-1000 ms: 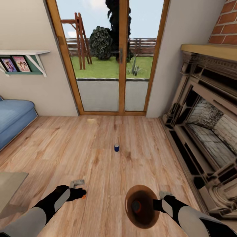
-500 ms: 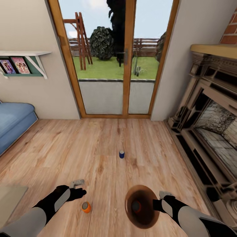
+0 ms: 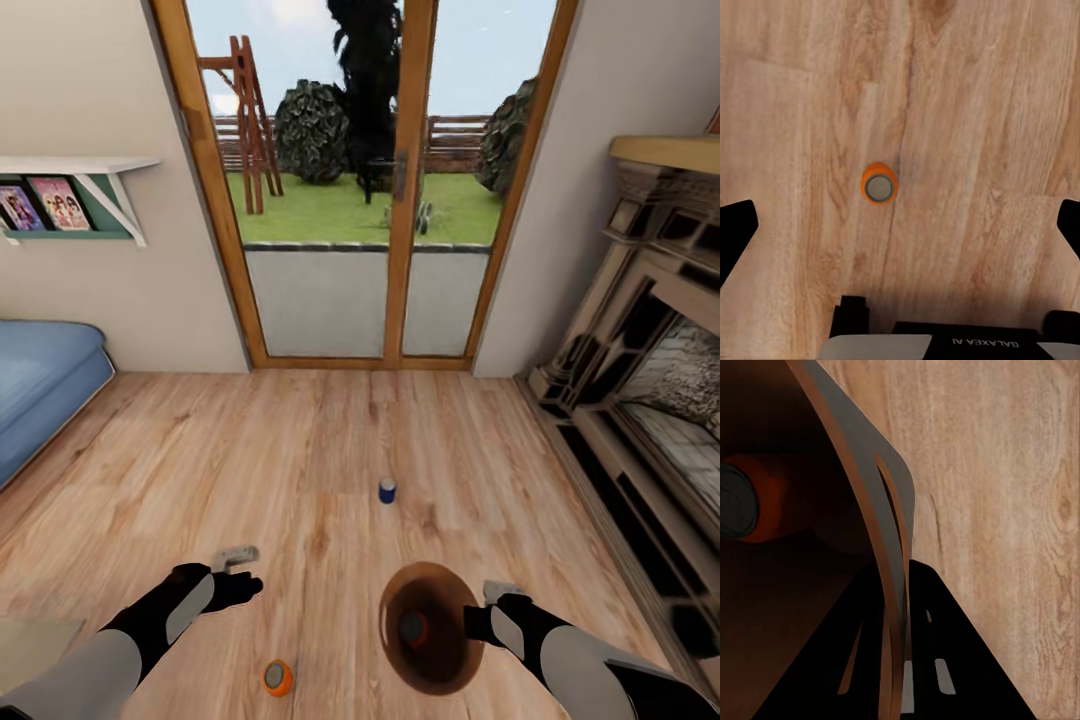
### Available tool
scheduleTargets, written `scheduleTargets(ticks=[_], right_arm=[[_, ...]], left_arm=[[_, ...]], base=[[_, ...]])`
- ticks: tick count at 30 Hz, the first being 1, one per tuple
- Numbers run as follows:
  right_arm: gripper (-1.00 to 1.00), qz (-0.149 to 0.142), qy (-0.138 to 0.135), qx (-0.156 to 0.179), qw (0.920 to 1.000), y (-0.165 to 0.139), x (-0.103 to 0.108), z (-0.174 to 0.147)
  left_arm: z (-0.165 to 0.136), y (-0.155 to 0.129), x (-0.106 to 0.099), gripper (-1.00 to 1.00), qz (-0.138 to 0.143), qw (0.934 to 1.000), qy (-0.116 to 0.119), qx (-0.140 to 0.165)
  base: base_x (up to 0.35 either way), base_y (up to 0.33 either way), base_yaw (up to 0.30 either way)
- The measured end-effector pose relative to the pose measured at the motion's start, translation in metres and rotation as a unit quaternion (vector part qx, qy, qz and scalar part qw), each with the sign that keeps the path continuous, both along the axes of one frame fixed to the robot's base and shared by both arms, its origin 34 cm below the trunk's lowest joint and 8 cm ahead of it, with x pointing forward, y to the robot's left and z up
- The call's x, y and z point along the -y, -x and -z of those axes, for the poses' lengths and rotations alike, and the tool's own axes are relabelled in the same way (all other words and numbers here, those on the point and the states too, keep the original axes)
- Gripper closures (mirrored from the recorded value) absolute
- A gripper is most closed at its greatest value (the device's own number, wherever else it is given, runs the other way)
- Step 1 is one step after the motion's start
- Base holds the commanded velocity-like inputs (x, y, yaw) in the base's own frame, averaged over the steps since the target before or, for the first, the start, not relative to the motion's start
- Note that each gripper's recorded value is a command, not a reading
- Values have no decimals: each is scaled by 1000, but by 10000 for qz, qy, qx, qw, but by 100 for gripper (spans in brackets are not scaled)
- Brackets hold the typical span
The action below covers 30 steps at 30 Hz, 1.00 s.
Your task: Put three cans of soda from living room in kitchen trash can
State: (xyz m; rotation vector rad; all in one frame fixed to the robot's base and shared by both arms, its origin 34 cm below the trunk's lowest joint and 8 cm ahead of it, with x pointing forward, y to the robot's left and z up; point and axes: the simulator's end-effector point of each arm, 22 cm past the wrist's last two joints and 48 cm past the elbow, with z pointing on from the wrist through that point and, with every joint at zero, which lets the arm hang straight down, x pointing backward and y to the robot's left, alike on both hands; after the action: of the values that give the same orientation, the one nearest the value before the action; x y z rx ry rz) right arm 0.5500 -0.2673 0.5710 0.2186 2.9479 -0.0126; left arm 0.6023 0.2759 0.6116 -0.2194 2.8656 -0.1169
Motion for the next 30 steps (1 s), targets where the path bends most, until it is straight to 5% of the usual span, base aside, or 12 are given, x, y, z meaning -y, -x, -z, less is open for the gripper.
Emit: scheduleTargets(ticks=[12, 30], right_arm=[[100, -96, -2, 0, 10000, 0, -6, 0], [100, -107, 2, 4, 9999, -1, -6, 0]], left_arm=[[0, 0, 0, -100, 11, 10000, -7, 4], [0, 0, 1, -100, 14, 10000, -2, 5]], base=[[271, 30, 0], [11, 0, 0]])
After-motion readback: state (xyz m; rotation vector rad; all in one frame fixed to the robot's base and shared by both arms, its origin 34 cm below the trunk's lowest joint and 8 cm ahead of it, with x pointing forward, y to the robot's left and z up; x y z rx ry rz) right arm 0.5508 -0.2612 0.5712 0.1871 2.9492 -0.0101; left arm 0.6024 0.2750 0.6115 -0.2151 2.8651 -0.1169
